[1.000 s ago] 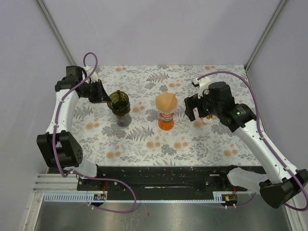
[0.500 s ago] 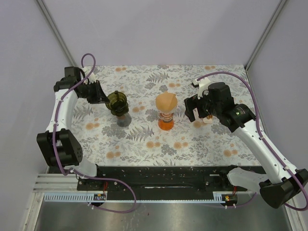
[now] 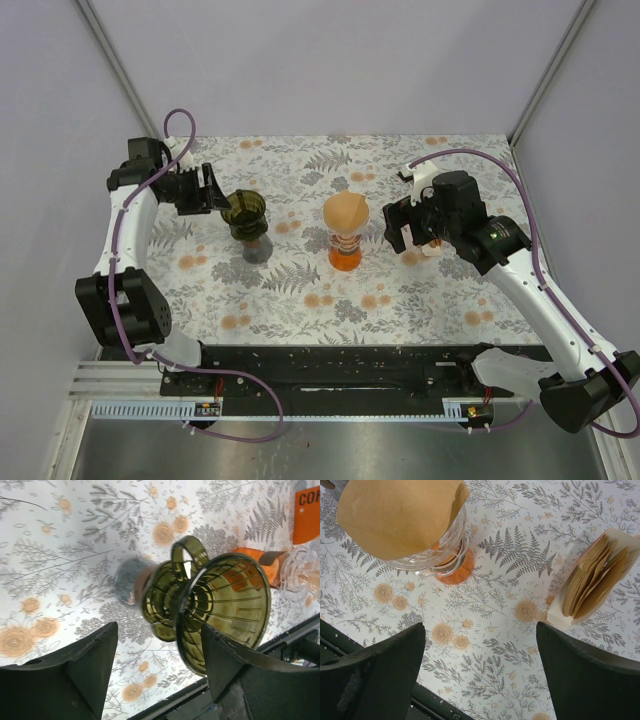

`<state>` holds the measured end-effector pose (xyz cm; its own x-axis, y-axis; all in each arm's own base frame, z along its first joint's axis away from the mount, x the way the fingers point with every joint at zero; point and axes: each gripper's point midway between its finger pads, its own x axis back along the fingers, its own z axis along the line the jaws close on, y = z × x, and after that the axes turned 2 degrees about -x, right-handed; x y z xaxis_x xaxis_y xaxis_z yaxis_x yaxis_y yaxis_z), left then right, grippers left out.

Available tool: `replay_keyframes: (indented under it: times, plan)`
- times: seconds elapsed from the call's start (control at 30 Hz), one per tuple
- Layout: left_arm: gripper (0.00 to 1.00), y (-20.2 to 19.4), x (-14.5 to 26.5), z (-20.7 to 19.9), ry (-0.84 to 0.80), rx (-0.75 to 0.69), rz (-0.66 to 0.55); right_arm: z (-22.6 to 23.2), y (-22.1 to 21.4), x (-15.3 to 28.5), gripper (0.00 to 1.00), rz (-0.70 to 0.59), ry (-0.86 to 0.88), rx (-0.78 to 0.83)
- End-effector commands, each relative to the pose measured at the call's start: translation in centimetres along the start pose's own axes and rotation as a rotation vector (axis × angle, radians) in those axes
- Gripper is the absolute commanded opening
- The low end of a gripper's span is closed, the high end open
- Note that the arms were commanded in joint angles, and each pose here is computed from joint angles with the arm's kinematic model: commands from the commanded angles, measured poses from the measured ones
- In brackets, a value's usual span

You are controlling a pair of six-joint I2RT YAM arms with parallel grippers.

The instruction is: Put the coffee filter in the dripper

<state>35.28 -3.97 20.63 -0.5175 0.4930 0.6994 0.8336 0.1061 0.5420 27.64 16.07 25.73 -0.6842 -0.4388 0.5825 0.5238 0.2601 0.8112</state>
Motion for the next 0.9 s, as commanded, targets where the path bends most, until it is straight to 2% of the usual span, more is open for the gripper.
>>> replay_keyframes:
  times: [0.0,0.2,0.33,0.4,0.47,0.6,0.7,0.87]
  plan:
    - [0.71,3.2,2.4,1.2,0.091,-0.075,-0.140,-0.3,1.1,0.5,0.99,-0.047,-0.017,0.014]
    - [0.68,3.2,2.1,4.1,0.230,-0.076,-0.207,-0.2,1.1,0.4,0.99,-0.042,-0.009,0.014]
    - [0.56,2.8,1.7,6.0,0.310,-0.081,-0.232,-0.3,1.1,0.4,0.99,-0.043,-0.009,0.017]
    - [0.54,2.6,1.5,5.5,0.278,-0.086,-0.234,-0.2,1.1,0.4,0.99,-0.042,-0.008,0.020]
    - [0.55,3.5,2.1,3.9,0.230,-0.126,-0.287,-0.3,1.1,0.4,0.99,-0.042,-0.009,0.022]
    - [0.56,4.9,4.2,-0.6,0.136,-0.283,-0.394,-0.2,1.2,0.1,0.99,-0.036,-0.008,0.021]
    - [0.55,4.5,3.6,-1.5,0.139,-0.327,-0.363,-0.3,1.1,0.0,1.00,-0.033,-0.009,0.018]
    - [0.54,3.2,1.5,0.2,0.148,-0.262,-0.257,-0.2,1.1,0.4,0.99,-0.043,-0.009,0.018]
